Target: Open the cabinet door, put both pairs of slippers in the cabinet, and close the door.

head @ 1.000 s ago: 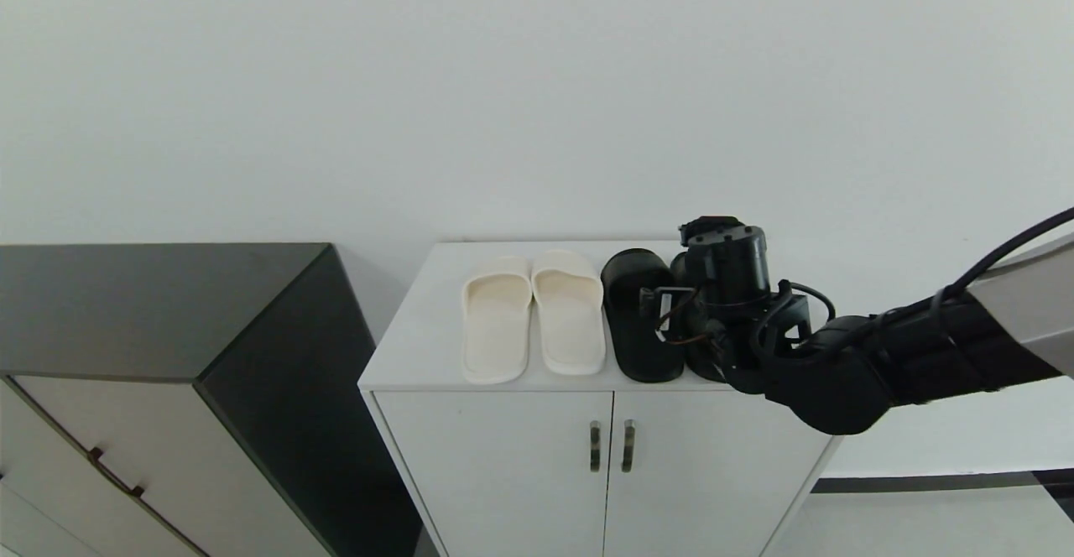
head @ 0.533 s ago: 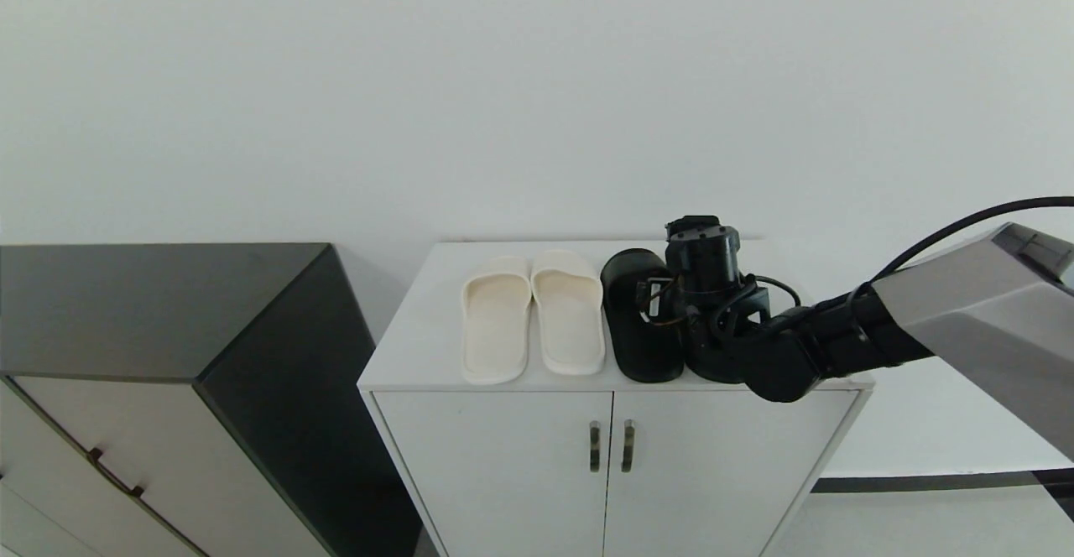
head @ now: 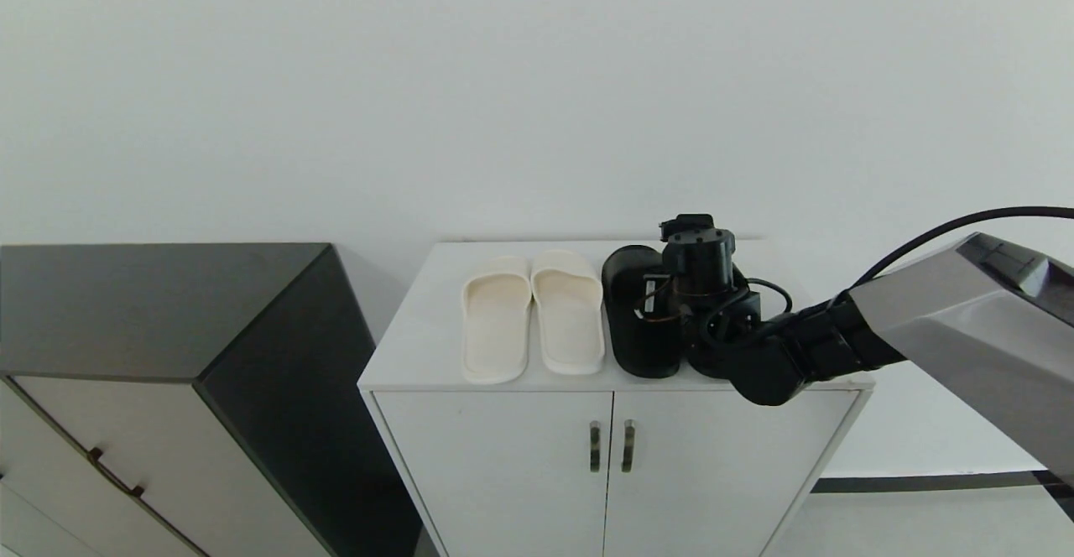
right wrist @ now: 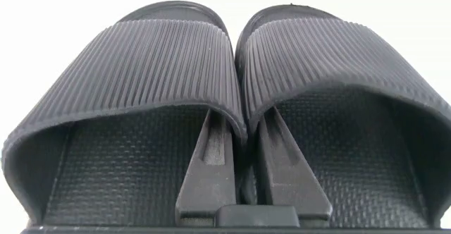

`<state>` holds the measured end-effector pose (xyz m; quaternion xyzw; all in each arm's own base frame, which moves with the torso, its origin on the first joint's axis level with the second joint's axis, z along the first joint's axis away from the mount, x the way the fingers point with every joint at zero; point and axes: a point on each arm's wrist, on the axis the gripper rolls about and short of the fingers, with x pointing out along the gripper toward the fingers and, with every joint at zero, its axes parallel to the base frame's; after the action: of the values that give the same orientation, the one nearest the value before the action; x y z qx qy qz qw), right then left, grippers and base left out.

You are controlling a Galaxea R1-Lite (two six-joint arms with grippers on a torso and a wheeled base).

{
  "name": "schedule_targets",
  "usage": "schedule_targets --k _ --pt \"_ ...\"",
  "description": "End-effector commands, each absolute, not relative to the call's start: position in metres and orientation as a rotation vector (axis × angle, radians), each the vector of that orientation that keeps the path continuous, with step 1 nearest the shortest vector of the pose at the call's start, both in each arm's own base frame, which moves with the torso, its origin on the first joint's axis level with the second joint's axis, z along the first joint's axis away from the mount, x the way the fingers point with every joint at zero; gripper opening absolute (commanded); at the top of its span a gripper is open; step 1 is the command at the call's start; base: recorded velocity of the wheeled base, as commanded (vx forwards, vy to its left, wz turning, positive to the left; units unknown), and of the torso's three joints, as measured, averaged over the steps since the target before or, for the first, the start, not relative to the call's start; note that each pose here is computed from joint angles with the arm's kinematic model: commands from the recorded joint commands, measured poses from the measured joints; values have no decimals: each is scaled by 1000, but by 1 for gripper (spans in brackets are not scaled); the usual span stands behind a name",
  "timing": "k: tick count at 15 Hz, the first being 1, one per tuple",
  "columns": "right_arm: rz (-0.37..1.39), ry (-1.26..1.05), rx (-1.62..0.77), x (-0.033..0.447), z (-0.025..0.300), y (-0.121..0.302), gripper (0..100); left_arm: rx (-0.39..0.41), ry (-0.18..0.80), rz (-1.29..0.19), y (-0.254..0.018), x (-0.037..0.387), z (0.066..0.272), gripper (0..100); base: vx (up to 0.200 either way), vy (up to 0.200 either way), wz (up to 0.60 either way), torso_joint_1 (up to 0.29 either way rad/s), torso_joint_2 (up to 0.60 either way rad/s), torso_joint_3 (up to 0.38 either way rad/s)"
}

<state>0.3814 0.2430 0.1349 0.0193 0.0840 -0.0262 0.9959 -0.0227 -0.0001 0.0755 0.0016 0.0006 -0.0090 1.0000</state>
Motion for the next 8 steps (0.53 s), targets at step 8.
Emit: schedule_targets --k 8 --pt "409 210 59 237 201 178 0 5 1 -28 0 -23 76 0 0 0 0 0 0 0"
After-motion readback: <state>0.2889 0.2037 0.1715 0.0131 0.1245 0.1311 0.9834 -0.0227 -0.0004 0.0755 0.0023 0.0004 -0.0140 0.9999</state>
